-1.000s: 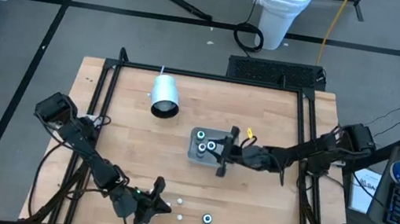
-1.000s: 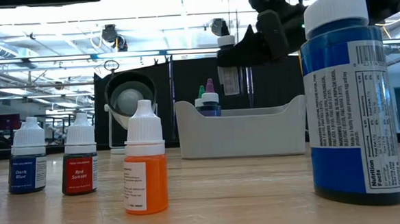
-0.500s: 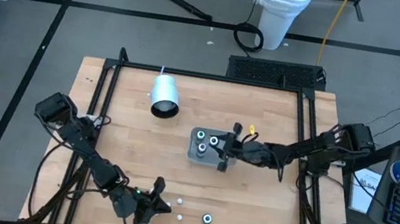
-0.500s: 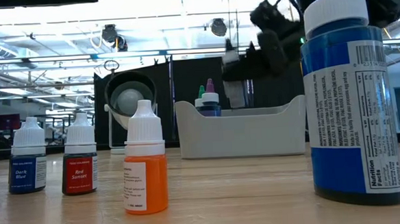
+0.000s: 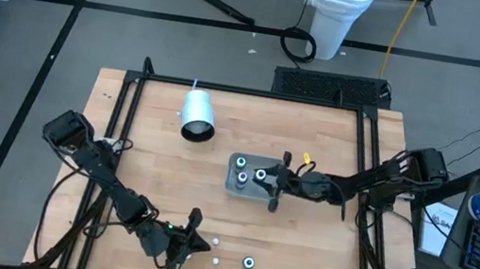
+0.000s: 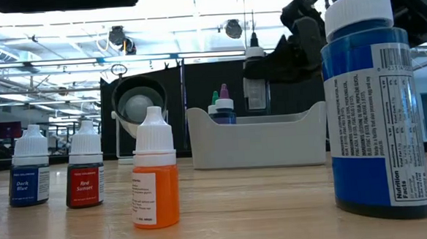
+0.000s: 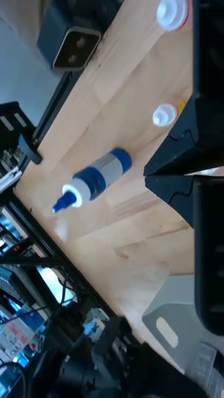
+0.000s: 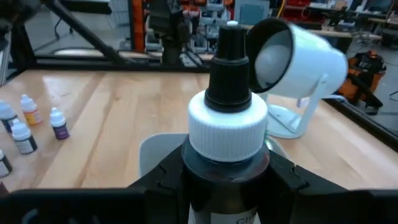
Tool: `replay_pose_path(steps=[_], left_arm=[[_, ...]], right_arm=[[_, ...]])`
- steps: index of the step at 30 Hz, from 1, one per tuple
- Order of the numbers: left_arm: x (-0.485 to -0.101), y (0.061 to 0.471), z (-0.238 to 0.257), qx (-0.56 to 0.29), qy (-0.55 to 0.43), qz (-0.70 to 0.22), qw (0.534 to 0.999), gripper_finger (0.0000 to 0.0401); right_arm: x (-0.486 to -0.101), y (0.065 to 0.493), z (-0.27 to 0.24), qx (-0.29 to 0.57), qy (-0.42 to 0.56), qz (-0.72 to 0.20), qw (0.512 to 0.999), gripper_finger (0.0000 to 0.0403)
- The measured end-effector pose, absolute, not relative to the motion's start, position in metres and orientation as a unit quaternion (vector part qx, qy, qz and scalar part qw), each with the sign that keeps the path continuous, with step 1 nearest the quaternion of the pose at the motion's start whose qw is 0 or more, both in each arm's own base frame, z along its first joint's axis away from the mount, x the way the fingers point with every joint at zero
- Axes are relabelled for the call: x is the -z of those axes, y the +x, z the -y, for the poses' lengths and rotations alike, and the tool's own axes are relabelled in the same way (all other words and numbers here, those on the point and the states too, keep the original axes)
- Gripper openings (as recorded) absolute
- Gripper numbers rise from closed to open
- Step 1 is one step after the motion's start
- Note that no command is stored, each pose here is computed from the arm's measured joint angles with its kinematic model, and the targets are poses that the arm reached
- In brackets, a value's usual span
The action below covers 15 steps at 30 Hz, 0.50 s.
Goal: Pick & Place food coloring
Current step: Put the large black food coloring bottle into the white bin
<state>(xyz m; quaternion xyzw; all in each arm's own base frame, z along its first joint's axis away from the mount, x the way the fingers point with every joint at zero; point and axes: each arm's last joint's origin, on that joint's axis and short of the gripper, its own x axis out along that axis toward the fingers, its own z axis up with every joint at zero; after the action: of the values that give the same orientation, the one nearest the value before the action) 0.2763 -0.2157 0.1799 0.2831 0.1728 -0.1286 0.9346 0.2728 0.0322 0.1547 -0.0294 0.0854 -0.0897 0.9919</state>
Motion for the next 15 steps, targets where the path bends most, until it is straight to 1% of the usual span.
replay_pose_path(steps=[4, 7, 11, 15], left_arm=[[-0.180, 0.279, 0.213, 0.132, 0.277, -0.173, 0.936, 0.0023], [-0.180, 0.278, 0.214, 0.136, 0.275, -0.174, 0.936, 0.0024], [-0.180, 0.277, 0.215, 0.145, 0.275, -0.175, 0.934, 0.0013], [-0.179, 0.277, 0.215, 0.151, 0.274, -0.175, 0.934, 0.0004]], right_arm=[[-0.148, 0.281, -0.038, 0.087, -0.034, -0.107, 0.990, 0.0122], [-0.139, 0.281, -0.038, 0.107, -0.030, -0.123, 0.986, 0.0122], [-0.135, 0.284, -0.038, 0.110, -0.007, -0.104, 0.988, 0.0122], [-0.127, 0.285, -0.039, 0.111, -0.001, -0.109, 0.988, 0.0123]])
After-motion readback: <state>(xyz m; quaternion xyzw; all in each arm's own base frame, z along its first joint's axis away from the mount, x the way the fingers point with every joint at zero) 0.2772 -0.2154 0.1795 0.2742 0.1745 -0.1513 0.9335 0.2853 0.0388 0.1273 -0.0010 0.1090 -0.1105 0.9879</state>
